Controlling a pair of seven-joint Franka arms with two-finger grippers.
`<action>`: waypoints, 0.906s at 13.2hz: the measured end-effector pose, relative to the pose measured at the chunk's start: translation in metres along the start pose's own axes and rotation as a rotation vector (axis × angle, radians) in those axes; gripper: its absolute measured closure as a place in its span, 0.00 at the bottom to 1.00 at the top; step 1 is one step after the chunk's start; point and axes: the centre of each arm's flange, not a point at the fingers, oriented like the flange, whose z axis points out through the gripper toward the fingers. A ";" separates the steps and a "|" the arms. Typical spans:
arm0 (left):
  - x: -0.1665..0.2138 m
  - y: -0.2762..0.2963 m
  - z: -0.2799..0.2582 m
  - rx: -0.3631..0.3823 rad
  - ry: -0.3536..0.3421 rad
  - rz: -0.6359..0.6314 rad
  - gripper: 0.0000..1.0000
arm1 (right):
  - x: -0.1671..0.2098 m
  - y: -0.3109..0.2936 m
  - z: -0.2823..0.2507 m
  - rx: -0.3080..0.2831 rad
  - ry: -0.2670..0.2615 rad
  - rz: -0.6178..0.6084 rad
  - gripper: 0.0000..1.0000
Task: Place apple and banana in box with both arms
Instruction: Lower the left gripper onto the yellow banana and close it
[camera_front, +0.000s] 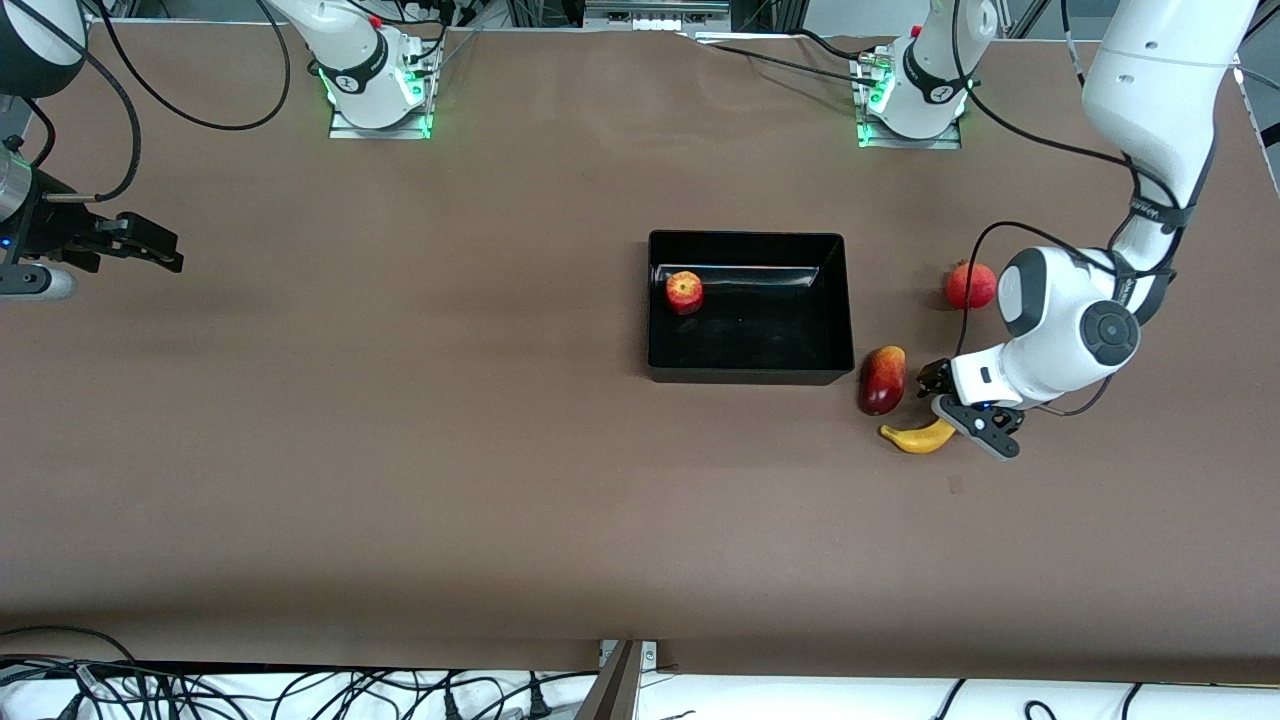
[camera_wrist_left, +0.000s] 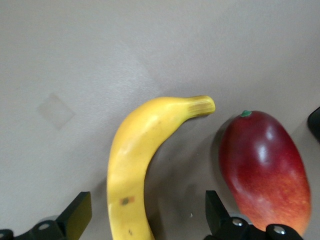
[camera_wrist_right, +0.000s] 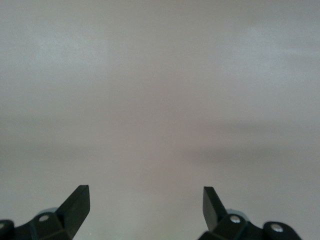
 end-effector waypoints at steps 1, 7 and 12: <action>-0.001 0.000 0.005 -0.004 -0.004 0.007 0.00 | 0.000 0.000 0.000 0.000 0.000 0.000 0.00; -0.004 0.002 0.020 -0.020 -0.019 0.016 0.46 | 0.000 -0.001 0.000 0.000 0.000 -0.002 0.00; 0.009 -0.004 -0.012 0.015 0.021 0.024 0.67 | 0.001 -0.001 0.001 0.000 -0.001 -0.002 0.00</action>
